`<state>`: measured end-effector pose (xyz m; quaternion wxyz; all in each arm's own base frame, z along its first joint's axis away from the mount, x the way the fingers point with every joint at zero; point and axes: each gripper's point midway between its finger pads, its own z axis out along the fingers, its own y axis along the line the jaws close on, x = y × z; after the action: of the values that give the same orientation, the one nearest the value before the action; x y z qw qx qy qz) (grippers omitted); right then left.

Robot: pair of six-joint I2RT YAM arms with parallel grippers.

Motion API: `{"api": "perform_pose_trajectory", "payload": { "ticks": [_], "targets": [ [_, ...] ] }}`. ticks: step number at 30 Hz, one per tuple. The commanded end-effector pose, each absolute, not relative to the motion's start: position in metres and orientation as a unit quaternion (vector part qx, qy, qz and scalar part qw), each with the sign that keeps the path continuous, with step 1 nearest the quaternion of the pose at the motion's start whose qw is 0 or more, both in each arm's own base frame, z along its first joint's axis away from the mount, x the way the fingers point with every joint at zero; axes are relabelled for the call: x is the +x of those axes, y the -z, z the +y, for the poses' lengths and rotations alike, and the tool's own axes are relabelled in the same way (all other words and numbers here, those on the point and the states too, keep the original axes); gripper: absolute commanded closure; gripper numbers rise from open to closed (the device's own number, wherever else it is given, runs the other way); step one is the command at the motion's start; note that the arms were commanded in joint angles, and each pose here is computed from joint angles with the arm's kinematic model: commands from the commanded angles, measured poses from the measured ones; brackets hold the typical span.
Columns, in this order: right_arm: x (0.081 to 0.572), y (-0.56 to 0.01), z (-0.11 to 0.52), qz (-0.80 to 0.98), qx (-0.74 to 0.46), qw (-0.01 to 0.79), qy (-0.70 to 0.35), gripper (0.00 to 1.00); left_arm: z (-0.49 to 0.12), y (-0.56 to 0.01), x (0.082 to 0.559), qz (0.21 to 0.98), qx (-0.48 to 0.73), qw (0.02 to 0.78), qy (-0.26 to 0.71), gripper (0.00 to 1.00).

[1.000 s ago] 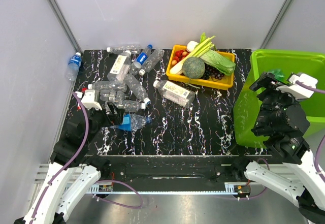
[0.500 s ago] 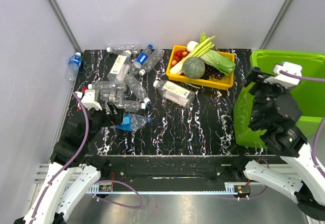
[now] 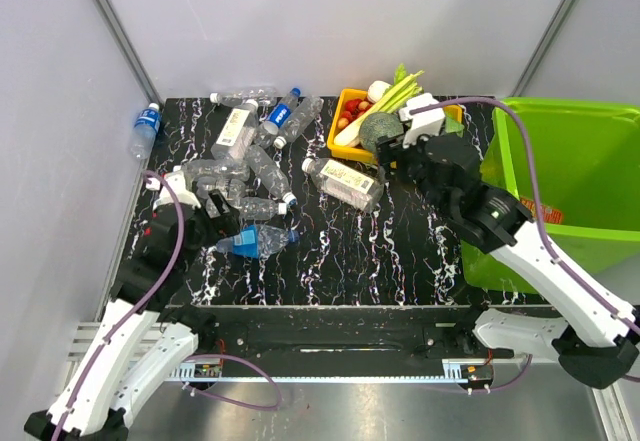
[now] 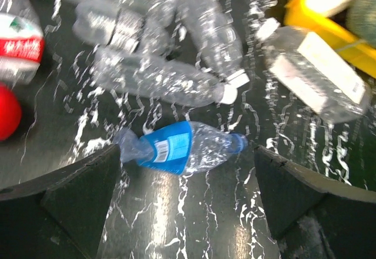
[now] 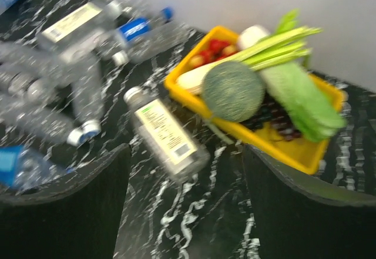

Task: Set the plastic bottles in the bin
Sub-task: Pick up the plastic bottle at the center of the board.

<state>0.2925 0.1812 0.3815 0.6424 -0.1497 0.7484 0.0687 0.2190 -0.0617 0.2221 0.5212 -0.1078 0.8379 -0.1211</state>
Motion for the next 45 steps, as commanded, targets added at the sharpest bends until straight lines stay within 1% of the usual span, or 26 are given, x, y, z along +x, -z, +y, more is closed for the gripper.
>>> {"api": "perform_pose_trajectory", "payload": {
  "ticks": [1,5,10,12,16,19,23,27,31,32,35,41,43,45],
  "targets": [
    [0.279,-0.341,0.235,0.78,-0.191,0.568,-0.178,0.19,-0.032,-0.211,0.222,0.832,-0.251,0.491,0.065,0.01],
    [0.274,-0.325,0.246,0.789,-0.194,0.546,-0.203,0.2,-0.026,-0.204,0.222,0.823,-0.322,0.465,0.053,0.01],
    [0.262,-0.326,0.246,0.775,-0.188,0.555,-0.238,0.2,-0.025,-0.192,0.227,0.814,-0.404,0.415,0.055,0.01],
    [0.257,-0.327,0.242,0.769,-0.187,0.559,-0.246,0.2,-0.027,-0.179,0.229,0.814,-0.434,0.381,0.067,0.05],
    [0.249,-0.322,0.242,0.767,-0.192,0.555,-0.258,0.2,-0.029,-0.144,0.232,0.807,-0.49,0.316,0.095,0.16],
    [0.245,-0.315,0.244,0.771,-0.201,0.544,-0.262,0.2,-0.029,-0.116,0.231,0.799,-0.525,0.276,0.103,0.19],
    [0.24,-0.312,0.246,0.772,-0.207,0.536,-0.273,0.2,-0.031,-0.094,0.236,0.792,-0.545,0.253,0.108,0.19],
    [0.235,-0.307,0.249,0.773,-0.213,0.526,-0.285,0.2,-0.036,-0.084,0.241,0.793,-0.553,0.232,0.107,0.18],
    [0.234,-0.3,0.25,0.774,-0.214,0.522,-0.288,0.2,-0.035,-0.077,0.243,0.789,-0.561,0.227,0.103,0.18],
    [0.234,-0.299,0.25,0.775,-0.214,0.52,-0.288,0.2,-0.035,-0.075,0.243,0.789,-0.563,0.225,0.101,0.18],
    [0.233,-0.298,0.253,0.777,-0.215,0.515,-0.292,0.2,-0.033,-0.069,0.241,0.789,-0.566,0.221,0.091,0.24],
    [0.233,-0.296,0.255,0.78,-0.215,0.509,-0.295,0.2,-0.037,-0.058,0.24,0.802,-0.552,0.21,0.094,0.25],
    [0.234,-0.295,0.255,0.782,-0.213,0.507,-0.294,0.2,-0.039,-0.053,0.239,0.805,-0.549,0.203,0.095,0.3],
    [0.233,-0.296,0.255,0.781,-0.211,0.507,-0.296,0.2,-0.041,-0.051,0.237,0.811,-0.543,0.196,0.096,0.43]
  ]
}}
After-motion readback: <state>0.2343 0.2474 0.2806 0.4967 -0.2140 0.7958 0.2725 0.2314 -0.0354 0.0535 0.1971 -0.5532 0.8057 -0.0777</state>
